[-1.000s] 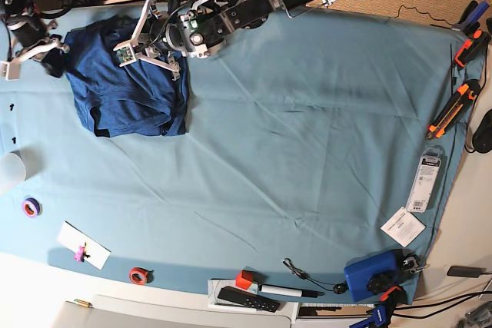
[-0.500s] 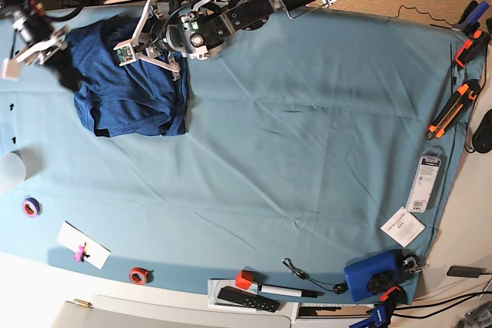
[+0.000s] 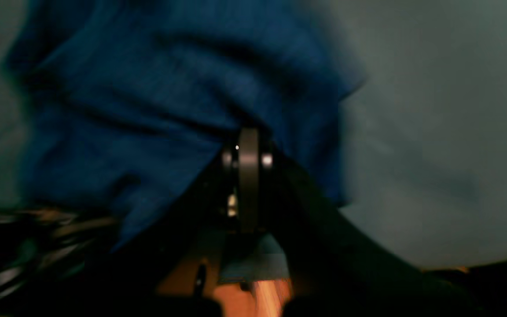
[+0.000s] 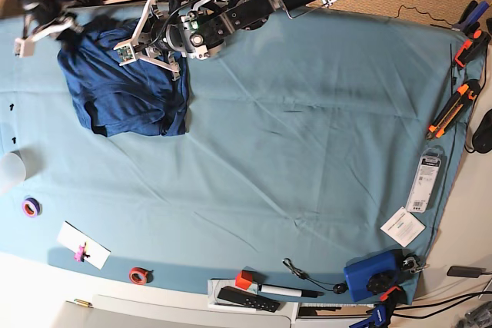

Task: Layout the t-shirt on the table in an organized manner, then fold the t-shirt properly
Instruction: 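Press and square the bundle with both grippers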

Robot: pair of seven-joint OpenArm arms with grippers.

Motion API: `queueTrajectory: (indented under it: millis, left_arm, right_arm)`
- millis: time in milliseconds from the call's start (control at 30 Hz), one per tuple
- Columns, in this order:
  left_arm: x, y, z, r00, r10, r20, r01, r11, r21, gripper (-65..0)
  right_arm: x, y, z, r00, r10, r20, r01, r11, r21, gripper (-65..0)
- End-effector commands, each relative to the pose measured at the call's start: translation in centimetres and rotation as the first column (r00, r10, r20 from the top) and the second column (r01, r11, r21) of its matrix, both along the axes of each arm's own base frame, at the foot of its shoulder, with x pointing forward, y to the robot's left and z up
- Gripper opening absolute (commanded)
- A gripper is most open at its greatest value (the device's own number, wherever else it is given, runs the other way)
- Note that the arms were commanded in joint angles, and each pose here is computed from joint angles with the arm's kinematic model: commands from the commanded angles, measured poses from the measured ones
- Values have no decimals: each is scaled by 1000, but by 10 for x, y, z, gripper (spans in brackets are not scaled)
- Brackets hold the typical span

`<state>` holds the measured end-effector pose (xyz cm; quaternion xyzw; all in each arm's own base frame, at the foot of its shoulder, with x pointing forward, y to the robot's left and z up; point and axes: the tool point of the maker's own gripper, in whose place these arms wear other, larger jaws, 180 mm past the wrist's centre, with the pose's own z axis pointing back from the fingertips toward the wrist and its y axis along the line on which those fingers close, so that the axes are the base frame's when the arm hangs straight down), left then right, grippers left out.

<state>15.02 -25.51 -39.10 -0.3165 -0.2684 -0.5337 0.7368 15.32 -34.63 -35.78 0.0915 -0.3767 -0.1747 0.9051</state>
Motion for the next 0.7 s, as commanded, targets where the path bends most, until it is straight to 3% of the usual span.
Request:
queueTrajectory:
  millis: [0,167,333,500,600,667]
  left_arm:
    - [1,1,-3,1000,-10,14,9,998,68,-650]
    - [0,9,-10,998,-51,39,46,990,131,-650]
    - [-1,13,-14,998,-53,34,48,988,150,-650]
    - [0,10,-11,998,-50,41,44,991,124,-650]
    - [1,8,-9,998,-48,43,43,993,114,-650]
    - [1,8,-9,998,-48,43,43,992,115,-650]
  right_arm:
    - [8,-13,16,999,1,41,2,998,-57,-650]
    - [24,-36,39,997,11,82,1,989,-145,-650]
    - [35,-37,49,992,21,124,-2,989,-146,-650]
    - [36,-2,55,980,110,168,-115,993,22,-650]
    - [37,15,76,943,128,307,-170,979,113,-650]
    - [30,21,77,938,126,323,-181,972,147,-650]
